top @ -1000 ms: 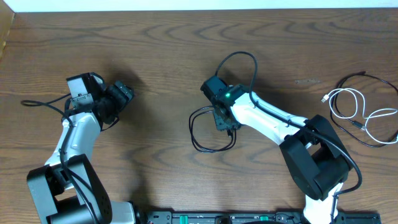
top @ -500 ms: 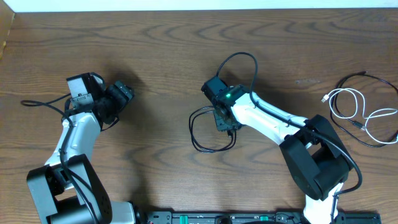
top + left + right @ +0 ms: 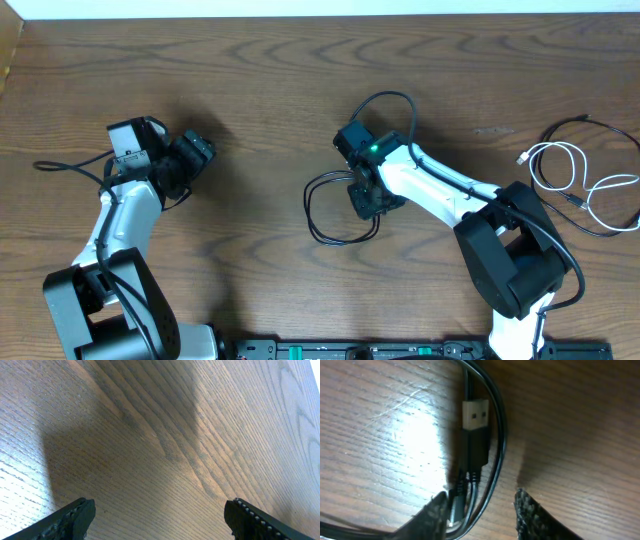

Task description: Untangle cables

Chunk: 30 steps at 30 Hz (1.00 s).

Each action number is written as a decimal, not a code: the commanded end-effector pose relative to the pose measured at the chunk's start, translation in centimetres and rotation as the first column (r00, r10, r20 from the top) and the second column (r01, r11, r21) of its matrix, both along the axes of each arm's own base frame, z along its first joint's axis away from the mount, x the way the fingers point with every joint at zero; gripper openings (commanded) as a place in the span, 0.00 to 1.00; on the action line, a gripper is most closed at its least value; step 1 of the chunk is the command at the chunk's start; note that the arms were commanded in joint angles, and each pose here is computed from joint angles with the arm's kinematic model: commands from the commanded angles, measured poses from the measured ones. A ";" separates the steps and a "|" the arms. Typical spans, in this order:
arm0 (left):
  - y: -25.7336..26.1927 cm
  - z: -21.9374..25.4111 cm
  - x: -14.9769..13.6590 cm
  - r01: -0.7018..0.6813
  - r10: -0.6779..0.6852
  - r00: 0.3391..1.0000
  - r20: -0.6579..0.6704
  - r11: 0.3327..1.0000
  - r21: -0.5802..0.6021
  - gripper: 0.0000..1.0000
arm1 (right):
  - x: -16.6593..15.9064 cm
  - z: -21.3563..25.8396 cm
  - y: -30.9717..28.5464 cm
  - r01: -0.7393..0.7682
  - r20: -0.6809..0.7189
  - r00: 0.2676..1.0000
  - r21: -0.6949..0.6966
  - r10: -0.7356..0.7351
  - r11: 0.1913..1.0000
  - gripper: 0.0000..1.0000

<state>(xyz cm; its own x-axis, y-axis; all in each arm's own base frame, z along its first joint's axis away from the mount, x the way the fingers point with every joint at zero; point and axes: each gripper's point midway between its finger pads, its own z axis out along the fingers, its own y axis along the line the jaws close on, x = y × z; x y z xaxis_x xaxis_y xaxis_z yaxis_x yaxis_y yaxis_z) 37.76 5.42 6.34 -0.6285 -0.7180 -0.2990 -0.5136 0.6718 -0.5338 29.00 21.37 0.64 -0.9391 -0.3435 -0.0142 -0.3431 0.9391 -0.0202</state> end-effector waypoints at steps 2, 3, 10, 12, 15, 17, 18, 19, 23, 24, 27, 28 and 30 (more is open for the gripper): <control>0.3 0.4 0.0 0.001 -0.001 1.000 0.011 1.000 0.021 0.88 | 0.5 0.1 -1.5 -0.012 0.047 0.999 -0.082 0.016 0.997 0.28; 0.3 0.4 0.0 0.001 -0.001 1.000 0.011 1.000 0.021 0.88 | 0.9 0.1 -2.1 -0.007 0.066 0.998 -0.110 0.014 0.994 0.26; 0.3 0.4 0.0 0.001 -0.001 1.000 0.011 1.000 0.021 0.88 | 2.5 0.5 -4.7 0.093 0.136 0.988 -0.188 -0.068 0.978 0.27; 0.3 0.4 0.0 0.001 -0.001 1.000 0.011 1.000 0.021 0.88 | 2.7 0.5 -4.8 0.104 0.134 0.988 -0.177 -0.081 0.979 0.29; 0.3 0.4 0.0 0.001 -0.001 1.000 0.011 1.000 0.021 0.88 | 3.0 0.4 -4.8 0.080 0.125 0.990 -0.159 -0.060 0.984 0.29; 0.3 0.4 0.0 0.001 -0.001 1.000 0.011 1.000 0.021 0.88 | 3.1 0.2 -4.2 0.035 0.105 0.994 -0.120 -0.022 0.992 0.30; 0.3 0.4 0.0 0.001 -0.001 1.000 0.011 1.000 0.021 0.88 | 3.1 0.1 -3.8 0.008 0.094 0.996 -0.093 0.001 0.996 0.34; 0.3 0.4 0.0 0.001 -0.001 1.000 0.011 1.000 0.021 0.88 | 3.1 0.1 -3.4 -0.019 0.086 0.996 -0.068 0.025 0.998 0.36; 0.3 0.4 0.0 0.001 -0.001 1.000 0.011 1.000 0.021 0.88 | 3.7 -0.2 -3.3 -0.046 0.107 0.993 -0.059 0.052 0.997 0.40; 0.3 0.4 0.0 0.001 -0.001 1.000 0.011 1.000 0.021 0.88 | 3.8 -0.4 -3.4 -0.046 0.114 0.992 -0.059 0.053 0.997 0.40; 0.3 0.4 0.0 0.001 -0.001 1.000 0.011 1.000 0.021 0.88 | 3.8 -1.1 -3.6 -0.061 0.121 0.990 -0.056 0.068 0.997 0.41; 0.3 0.4 0.0 0.001 -0.001 1.000 0.011 1.000 0.021 0.88 | 3.7 -1.4 -3.9 -0.069 0.118 0.990 -0.059 0.076 0.996 0.39; 0.3 0.4 0.0 0.001 -0.001 1.000 0.011 1.000 0.021 0.88 | 3.5 -1.8 -4.3 -0.085 0.110 0.990 -0.066 0.092 0.994 0.29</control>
<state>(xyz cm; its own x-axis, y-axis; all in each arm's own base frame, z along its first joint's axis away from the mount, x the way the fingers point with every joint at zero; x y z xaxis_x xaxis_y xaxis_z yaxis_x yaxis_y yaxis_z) 37.76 5.43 6.34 -0.6284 -0.7180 -0.2993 -0.5134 0.6719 -0.5339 33.40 18.35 -0.01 -0.9080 -0.3945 -0.1410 -0.3821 0.9179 -0.1072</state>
